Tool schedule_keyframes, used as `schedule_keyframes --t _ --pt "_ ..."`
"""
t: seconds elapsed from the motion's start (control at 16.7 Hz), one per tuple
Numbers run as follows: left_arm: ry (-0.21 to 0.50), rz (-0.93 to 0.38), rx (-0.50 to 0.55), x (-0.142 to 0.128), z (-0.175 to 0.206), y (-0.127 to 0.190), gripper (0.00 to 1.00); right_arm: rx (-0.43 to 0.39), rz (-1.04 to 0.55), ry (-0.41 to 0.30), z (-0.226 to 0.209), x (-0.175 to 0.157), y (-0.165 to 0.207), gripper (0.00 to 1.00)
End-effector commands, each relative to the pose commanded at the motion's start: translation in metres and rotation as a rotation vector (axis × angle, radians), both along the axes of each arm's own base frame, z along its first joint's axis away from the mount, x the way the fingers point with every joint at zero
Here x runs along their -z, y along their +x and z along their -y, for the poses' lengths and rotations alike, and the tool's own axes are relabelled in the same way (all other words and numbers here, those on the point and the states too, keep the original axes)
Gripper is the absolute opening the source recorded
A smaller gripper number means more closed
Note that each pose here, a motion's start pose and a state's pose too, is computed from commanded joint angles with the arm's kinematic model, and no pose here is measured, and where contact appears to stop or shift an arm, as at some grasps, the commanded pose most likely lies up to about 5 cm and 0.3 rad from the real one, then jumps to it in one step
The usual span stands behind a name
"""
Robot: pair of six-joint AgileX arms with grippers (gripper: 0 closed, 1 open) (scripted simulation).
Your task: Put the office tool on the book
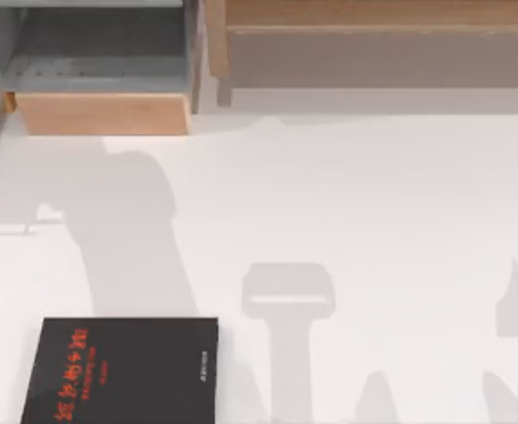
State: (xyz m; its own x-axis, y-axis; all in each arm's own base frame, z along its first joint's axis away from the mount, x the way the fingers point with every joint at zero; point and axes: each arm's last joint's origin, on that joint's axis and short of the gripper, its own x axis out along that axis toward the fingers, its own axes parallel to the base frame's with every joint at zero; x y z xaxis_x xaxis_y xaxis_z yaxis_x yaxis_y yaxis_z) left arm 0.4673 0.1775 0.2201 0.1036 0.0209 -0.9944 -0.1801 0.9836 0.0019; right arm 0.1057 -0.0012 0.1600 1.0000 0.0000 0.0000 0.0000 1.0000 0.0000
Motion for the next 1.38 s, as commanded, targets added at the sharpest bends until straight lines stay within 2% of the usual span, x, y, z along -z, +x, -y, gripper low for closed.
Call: schedule_keyframes --t 0.18,0.36,0.48,0.6,0.72,0.84,1.14,1.26,1.38 --pt "0.005 0.008 0.003 -0.045 -0.009 -0.03 1.0 0.0 0.0 0.0 0.0 0.0 0.0 1.0" --pt "0.001 -0.002 0.0 -0.078 -0.017 -0.06 1.0 0.0 0.0 0.0 0.0 0.0 0.0 1.0" --pt "0.0 -0.004 0.0 -0.087 -0.017 -0.07 1.0 0.0 0.0 0.0 0.0 0.0 0.0 1.0" --pt "0.0 -0.004 0.0 -0.083 -0.015 -0.066 1.0 0.0 0.0 0.0 0.0 0.0 0.0 1.0" --pt "0.004 0.003 0.002 -0.066 -0.009 -0.051 1.0 0.0 0.0 0.0 0.0 0.0 0.0 1.0" --pt "0.006 0.011 0.007 -0.037 -0.002 -0.028 1.0 0.0 0.0 0.0 0.0 0.0 0.0 1.0" --pt "0.0 -0.004 -0.004 0.067 0.003 0.018 1.0 0.0 0.0 0.0 0.0 0.0 0.0 1.0" --pt "0.0 -0.006 -0.002 0.084 0.007 0.024 1.0 0.0 0.0 0.0 0.0 0.0 0.0 1.0" --pt "0.0 -0.006 -0.001 0.085 0.007 0.024 1.0 0.0 0.0 0.0 0.0 0.0 0.0 1.0"
